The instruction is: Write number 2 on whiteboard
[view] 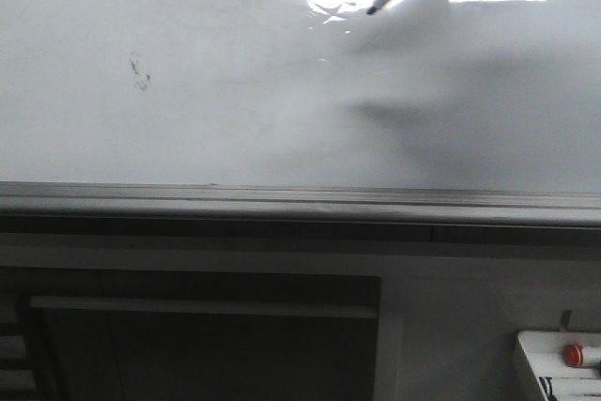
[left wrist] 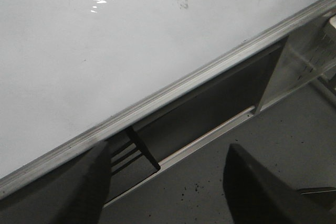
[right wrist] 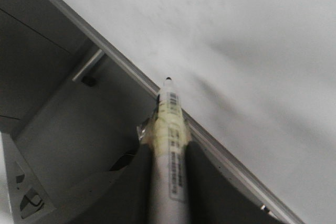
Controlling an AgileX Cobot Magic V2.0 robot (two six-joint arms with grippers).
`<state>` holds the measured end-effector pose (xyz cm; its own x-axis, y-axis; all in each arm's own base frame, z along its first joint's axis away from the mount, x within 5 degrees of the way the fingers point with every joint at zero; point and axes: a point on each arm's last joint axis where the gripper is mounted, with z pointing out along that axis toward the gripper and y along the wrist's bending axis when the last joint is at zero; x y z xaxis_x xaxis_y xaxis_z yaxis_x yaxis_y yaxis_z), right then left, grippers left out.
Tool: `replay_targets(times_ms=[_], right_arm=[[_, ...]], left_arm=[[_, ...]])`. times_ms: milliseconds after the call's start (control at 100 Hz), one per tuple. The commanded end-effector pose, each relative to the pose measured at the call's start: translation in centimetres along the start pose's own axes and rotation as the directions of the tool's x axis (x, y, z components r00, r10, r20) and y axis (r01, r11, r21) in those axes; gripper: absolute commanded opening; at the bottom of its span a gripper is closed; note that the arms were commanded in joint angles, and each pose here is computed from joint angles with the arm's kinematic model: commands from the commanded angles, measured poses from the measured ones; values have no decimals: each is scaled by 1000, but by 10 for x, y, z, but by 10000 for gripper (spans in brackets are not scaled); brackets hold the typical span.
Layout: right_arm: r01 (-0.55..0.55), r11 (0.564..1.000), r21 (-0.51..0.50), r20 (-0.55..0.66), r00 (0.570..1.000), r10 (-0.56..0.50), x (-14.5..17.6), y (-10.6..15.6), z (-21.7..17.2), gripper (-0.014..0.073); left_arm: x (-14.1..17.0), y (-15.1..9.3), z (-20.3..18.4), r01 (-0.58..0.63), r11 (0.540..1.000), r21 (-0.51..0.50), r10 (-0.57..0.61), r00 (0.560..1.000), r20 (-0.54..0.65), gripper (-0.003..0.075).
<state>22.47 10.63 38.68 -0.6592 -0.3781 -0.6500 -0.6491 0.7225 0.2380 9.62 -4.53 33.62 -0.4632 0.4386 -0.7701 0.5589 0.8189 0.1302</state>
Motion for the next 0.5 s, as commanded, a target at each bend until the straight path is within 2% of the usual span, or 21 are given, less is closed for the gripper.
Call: replay_targets(times_ms=[0,150,490], right_arm=[[28,998,-56,67,997,-24,-24,4,-8,28],[52,989,-141,56,997,-44,-43,2,4,28],[54,993,-108,80,996,-46,-58,-14,25,28]], left_arm=[[-11,2,-6,20,1000,-21,-18,996,89,431],[-11,2,-6,20,1000,-21,-18,996,89,431],[-13,3,-6,21,999,-27,-18,994,105,431]])
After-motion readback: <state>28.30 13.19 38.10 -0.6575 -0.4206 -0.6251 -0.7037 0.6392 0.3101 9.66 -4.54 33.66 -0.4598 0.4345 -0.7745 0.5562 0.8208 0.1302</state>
